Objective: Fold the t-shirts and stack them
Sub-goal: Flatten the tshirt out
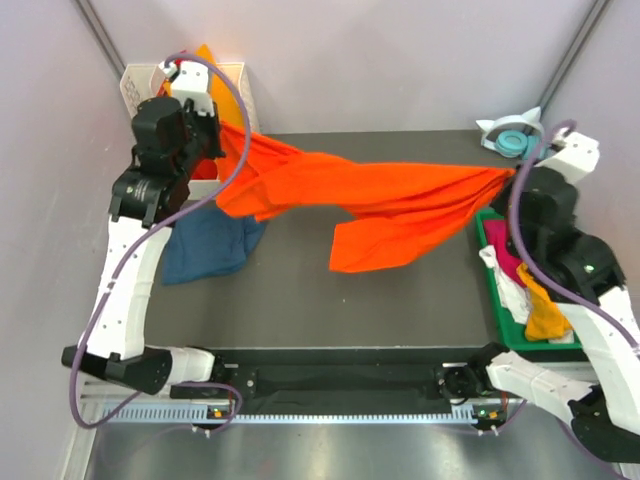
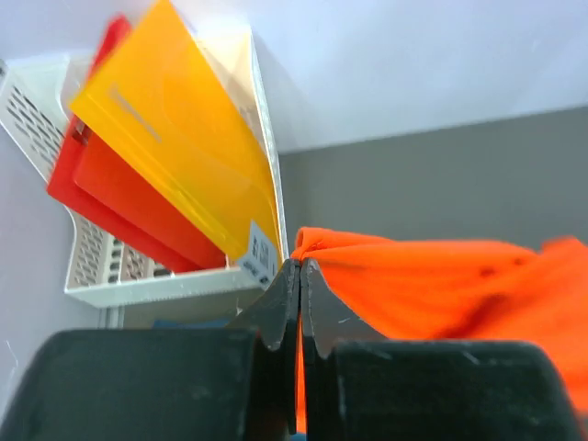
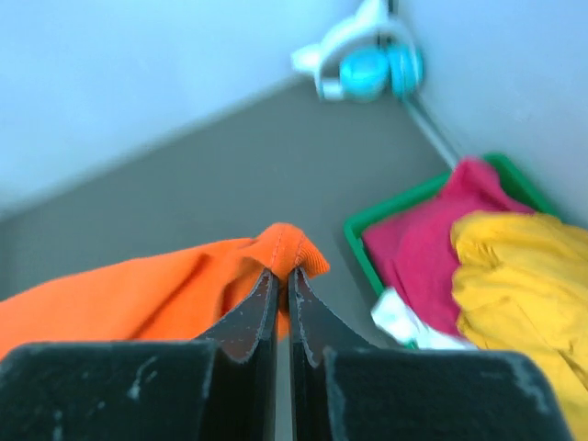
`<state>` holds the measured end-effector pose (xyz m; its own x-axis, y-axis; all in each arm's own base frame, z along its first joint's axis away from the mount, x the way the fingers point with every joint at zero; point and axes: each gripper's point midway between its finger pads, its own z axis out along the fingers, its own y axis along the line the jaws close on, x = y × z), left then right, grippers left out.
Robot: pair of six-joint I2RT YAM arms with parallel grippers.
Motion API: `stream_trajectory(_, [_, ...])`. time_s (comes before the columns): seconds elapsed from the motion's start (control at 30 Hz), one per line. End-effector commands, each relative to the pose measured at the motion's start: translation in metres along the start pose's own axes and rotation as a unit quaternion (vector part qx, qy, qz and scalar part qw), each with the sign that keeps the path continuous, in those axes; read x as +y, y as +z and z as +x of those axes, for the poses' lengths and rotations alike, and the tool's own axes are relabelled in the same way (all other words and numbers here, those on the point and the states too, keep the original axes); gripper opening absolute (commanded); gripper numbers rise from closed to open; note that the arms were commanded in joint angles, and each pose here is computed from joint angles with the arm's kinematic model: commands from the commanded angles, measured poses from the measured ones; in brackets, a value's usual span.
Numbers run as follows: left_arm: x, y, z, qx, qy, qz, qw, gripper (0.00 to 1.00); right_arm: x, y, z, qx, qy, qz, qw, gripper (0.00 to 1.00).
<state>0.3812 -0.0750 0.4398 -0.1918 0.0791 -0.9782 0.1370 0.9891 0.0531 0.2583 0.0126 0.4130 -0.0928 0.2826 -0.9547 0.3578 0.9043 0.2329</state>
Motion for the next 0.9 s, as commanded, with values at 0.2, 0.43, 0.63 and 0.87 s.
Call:
stream_trajectory(0.2, [-0.007,0.040,0.183,0.239,0.031,0.004,0.971,0.00,-0.007,0.024,0.144,0.151,-0.075,0.003,0.986,0.00])
stream_trajectory(0.43, [-0.006,0.047,0.156,0.202,0.019,-0.003,0.979,0.00,-0.012,0.027,0.132,0.135,-0.072,0.009,0.988,0.00])
stream_trajectory(0.63, [-0.004,0.069,0.131,0.179,0.023,-0.011,0.983,0.00,-0.008,0.044,0.125,0.142,-0.082,0.011,0.986,0.00])
stream_trajectory(0.87, [0.016,0.112,0.003,0.067,0.039,-0.064,0.995,0.00,0.006,0.079,-0.036,0.008,0.028,0.028,0.999,0.00])
